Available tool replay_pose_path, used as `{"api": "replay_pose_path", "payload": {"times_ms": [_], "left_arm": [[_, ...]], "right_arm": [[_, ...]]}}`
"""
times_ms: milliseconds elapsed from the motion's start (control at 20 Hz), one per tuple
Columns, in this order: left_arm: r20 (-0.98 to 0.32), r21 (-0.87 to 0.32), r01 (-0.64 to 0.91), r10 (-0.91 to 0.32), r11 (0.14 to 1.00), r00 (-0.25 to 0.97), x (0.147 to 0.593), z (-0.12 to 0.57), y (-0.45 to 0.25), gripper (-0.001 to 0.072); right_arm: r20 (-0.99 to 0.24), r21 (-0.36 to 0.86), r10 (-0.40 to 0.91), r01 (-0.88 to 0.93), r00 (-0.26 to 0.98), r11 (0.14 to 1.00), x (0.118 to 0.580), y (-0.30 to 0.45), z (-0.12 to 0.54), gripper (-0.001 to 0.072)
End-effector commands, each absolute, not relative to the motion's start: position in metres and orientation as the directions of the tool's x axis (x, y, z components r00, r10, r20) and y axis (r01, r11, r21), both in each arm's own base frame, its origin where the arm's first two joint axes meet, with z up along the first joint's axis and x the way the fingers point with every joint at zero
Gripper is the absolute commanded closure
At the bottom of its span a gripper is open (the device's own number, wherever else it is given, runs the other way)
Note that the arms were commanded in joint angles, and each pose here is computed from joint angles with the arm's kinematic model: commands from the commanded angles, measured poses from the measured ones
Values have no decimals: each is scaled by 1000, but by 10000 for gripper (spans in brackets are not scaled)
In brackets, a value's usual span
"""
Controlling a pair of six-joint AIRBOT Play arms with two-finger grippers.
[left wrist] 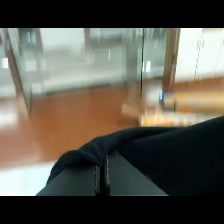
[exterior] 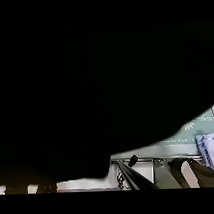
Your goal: Fold the shirts.
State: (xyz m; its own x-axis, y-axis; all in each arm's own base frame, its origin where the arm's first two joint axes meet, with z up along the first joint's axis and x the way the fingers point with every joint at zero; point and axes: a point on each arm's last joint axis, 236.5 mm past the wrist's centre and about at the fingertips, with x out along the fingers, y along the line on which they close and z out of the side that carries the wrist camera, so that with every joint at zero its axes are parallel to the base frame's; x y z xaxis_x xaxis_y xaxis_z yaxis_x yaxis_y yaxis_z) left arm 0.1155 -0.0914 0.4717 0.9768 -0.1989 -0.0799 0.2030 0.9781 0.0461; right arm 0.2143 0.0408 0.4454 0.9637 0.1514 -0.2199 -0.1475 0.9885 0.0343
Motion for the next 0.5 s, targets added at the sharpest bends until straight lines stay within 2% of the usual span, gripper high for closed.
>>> {"api": "replay_pose_path", "payload": {"times_ms": [0,200,350,450], "left_arm": [[-307,5,175,-165,985,937,111,417,-82,683],[-533,-91,177,-198,980,823,125,351,-74,683],[-651,-189,155,-242,970,720,147,299,-66,683],[-672,-259,114,-264,959,692,177,265,-57,683]], "right_arm": [[-447,51,124,-113,886,992,195,35,392,680],[-673,65,133,-122,728,990,199,25,337,680],[-804,58,132,-143,580,988,236,21,285,680],[-866,59,137,-172,481,983,273,23,241,680]]}}
